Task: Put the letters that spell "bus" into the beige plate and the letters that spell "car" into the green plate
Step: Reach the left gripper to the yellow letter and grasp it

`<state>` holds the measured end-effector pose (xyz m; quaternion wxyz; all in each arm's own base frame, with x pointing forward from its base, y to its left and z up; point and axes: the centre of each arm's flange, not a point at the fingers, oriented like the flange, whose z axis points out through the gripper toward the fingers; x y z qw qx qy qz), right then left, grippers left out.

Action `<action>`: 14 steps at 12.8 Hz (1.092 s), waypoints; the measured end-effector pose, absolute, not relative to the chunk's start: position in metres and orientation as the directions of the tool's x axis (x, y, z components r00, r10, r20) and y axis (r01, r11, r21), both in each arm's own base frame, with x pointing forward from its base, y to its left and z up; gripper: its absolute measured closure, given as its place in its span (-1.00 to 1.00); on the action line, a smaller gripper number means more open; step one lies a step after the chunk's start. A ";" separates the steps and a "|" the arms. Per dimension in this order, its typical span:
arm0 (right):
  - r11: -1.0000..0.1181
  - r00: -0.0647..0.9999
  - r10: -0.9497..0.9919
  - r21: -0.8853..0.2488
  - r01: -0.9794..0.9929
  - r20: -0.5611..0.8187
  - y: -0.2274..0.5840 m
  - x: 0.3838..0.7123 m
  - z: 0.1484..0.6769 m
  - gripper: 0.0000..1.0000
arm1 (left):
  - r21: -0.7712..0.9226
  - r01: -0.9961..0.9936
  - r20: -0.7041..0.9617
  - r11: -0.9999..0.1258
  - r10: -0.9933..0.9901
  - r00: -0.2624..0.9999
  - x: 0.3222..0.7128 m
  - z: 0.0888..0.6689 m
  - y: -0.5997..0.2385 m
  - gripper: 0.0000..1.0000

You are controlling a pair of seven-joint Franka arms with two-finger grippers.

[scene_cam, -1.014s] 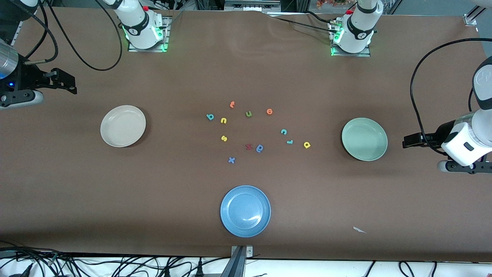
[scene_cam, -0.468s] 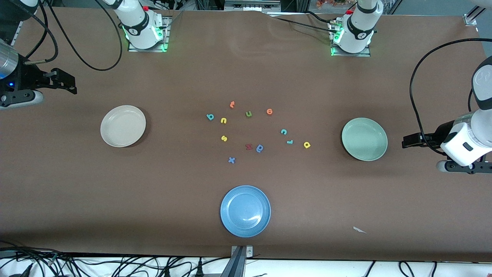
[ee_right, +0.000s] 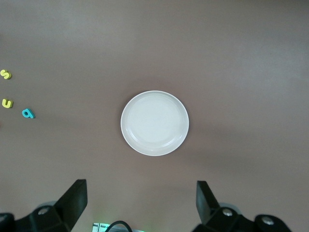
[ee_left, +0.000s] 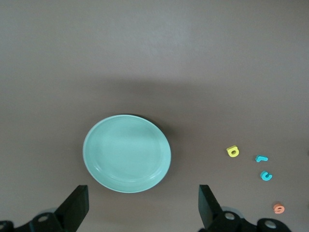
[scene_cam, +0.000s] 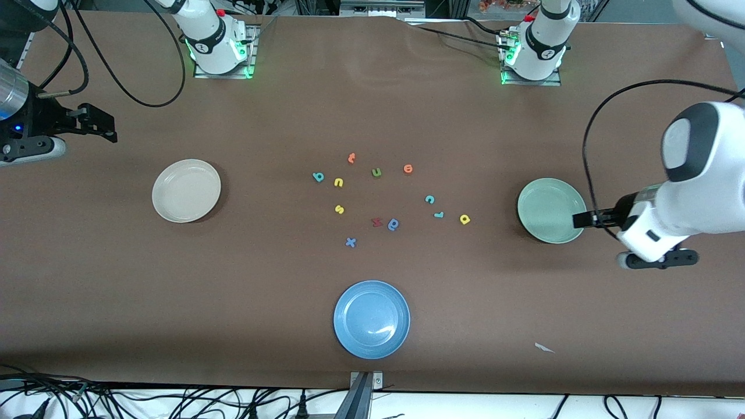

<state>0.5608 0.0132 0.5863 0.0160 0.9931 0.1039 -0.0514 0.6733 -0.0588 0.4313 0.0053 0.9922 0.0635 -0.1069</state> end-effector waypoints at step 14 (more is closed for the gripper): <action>-0.978 0.972 0.207 0.000 0.208 -0.109 0.016 0.568 0.574 -1.00 | -0.045 0.478 -0.134 -0.877 0.480 0.867 0.635 0.232 -0.205 -1.00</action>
